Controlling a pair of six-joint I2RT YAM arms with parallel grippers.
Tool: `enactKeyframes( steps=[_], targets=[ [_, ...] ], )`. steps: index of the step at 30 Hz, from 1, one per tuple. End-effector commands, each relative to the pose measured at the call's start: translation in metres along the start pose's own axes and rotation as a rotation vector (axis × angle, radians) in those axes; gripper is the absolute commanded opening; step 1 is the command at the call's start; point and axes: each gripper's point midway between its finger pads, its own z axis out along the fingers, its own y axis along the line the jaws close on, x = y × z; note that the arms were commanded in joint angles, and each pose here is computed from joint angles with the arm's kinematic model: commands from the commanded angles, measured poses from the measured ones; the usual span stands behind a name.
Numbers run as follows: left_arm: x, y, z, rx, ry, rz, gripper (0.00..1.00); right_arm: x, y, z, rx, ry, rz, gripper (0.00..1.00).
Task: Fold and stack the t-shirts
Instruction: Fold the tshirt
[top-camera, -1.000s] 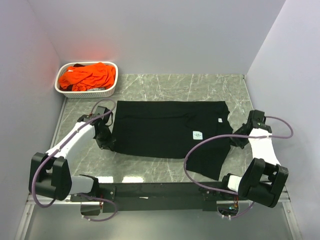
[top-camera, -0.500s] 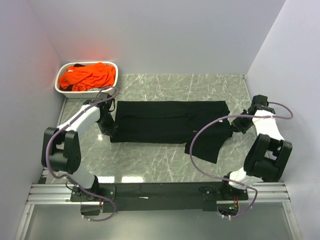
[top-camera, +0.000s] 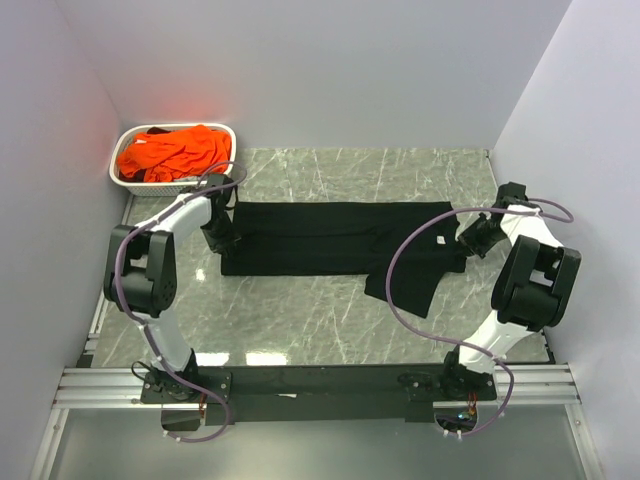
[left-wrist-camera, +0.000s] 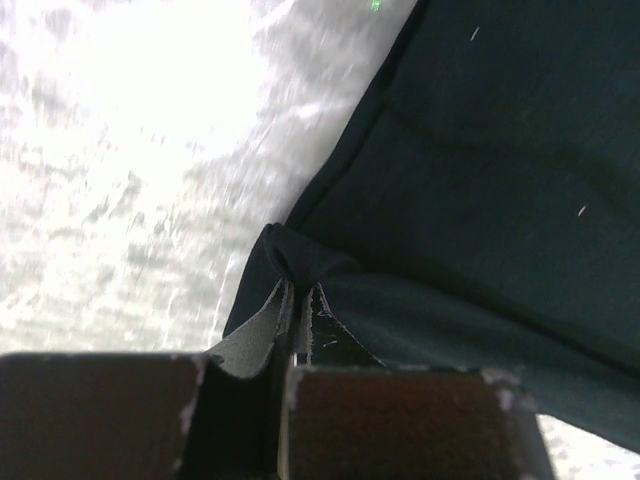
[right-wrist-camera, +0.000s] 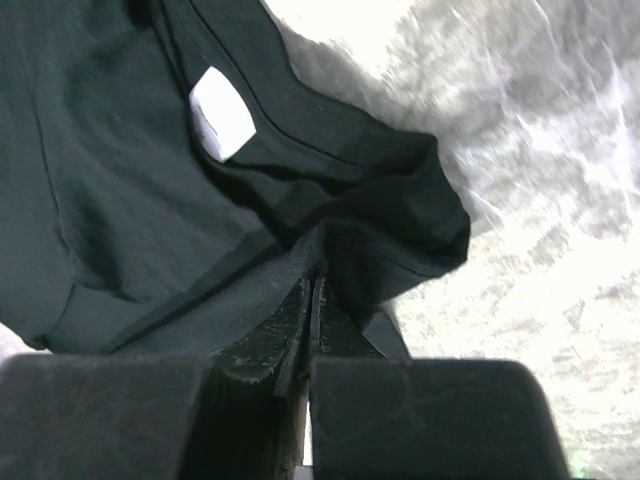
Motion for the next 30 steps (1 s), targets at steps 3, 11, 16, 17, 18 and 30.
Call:
enactKeyframes(
  steps=[3, 11, 16, 17, 18, 30],
  targets=[
    [-0.038, -0.003, 0.001, -0.029, -0.122, 0.001, 0.01, -0.029, 0.010, 0.000, 0.005, -0.090, -0.020, 0.00],
    [-0.044, -0.005, 0.015, -0.035, -0.147, 0.002, 0.01, -0.031, 0.004, 0.007, 0.040, -0.099, -0.031, 0.00],
    [-0.043, -0.006, 0.021, -0.020, -0.158, 0.002, 0.08, -0.032, 0.006, 0.010, 0.046, -0.117, -0.052, 0.02],
    [-0.043, -0.006, 0.021, -0.019, -0.160, 0.000, 0.14, -0.033, 0.007, 0.009, 0.048, -0.124, -0.064, 0.05],
    [-0.044, -0.007, 0.020, -0.013, -0.168, -0.003, 0.17, -0.034, 0.010, 0.006, 0.046, -0.134, -0.074, 0.08],
    [-0.058, 0.007, -0.043, 0.010, -0.311, -0.057, 0.73, -0.001, 0.053, -0.064, 0.057, -0.352, -0.321, 0.43]
  ],
)
